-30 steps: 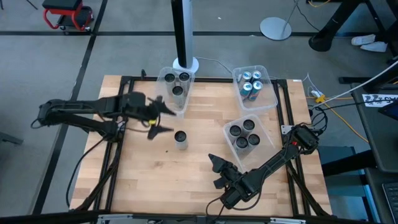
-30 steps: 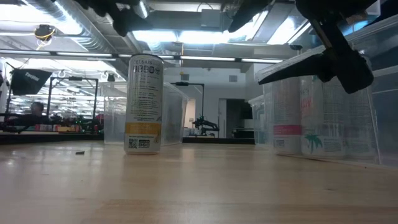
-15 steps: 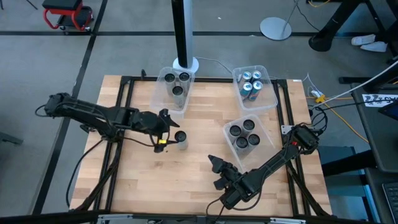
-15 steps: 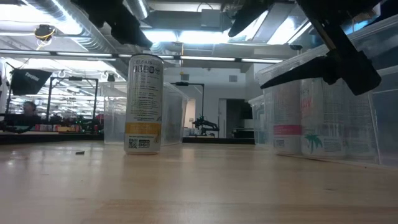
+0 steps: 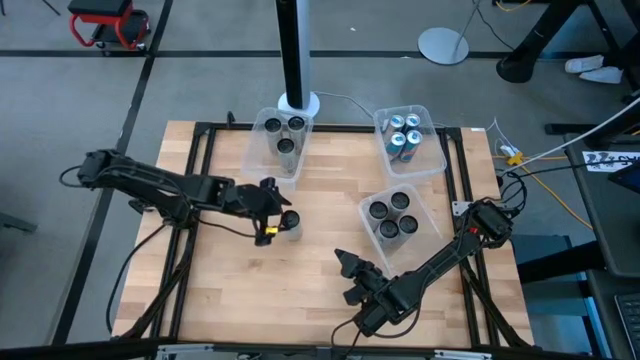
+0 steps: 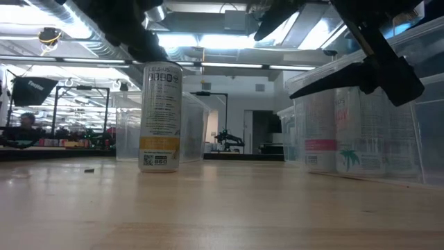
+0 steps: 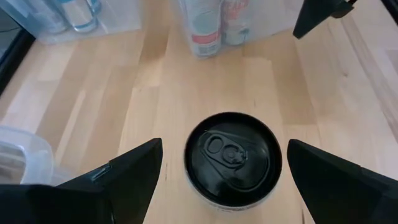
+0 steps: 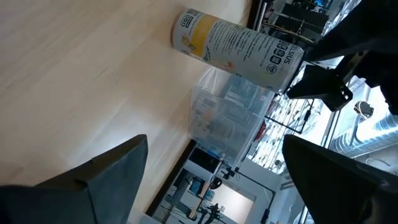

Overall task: Sort soda cans
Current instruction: Put the white yellow soda can into the top left transparent bin

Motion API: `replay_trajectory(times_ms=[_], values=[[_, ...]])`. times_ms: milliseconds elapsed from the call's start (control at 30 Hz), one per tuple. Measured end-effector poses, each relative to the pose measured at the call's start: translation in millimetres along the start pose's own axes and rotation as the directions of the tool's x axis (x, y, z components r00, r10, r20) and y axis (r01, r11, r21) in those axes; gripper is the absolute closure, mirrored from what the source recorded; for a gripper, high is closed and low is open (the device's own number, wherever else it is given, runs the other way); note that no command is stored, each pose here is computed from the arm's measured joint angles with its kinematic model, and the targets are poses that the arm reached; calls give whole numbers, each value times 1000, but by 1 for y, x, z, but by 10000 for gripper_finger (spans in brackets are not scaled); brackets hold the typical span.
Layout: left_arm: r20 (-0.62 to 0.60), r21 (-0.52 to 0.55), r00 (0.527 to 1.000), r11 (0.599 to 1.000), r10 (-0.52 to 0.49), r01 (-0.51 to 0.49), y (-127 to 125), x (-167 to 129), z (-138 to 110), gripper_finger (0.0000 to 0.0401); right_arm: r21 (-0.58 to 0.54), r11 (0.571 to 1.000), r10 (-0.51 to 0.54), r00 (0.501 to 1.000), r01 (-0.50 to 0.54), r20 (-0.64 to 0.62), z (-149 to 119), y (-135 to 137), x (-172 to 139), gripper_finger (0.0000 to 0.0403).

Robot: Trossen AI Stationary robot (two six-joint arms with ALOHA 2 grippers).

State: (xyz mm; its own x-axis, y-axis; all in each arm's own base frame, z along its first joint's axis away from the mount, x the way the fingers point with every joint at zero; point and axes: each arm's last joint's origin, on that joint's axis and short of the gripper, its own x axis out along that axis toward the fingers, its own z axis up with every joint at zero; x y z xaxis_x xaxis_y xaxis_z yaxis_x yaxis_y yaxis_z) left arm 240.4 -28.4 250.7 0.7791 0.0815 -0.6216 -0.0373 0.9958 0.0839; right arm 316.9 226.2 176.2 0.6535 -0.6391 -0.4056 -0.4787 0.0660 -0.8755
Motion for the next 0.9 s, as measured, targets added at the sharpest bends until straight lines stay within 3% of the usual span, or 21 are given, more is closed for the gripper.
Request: replay_trajectory(times_ms=[500,900], values=[[-81,-9,997,1000,-2,2,-4,21,-8,68,0,1000,0,1000,0,0,0,0,0,31],[-56,-22,998,999,-33,32,-5,22,-5,77,3,1000,7,1000,-7,6,0,0,0,31]])
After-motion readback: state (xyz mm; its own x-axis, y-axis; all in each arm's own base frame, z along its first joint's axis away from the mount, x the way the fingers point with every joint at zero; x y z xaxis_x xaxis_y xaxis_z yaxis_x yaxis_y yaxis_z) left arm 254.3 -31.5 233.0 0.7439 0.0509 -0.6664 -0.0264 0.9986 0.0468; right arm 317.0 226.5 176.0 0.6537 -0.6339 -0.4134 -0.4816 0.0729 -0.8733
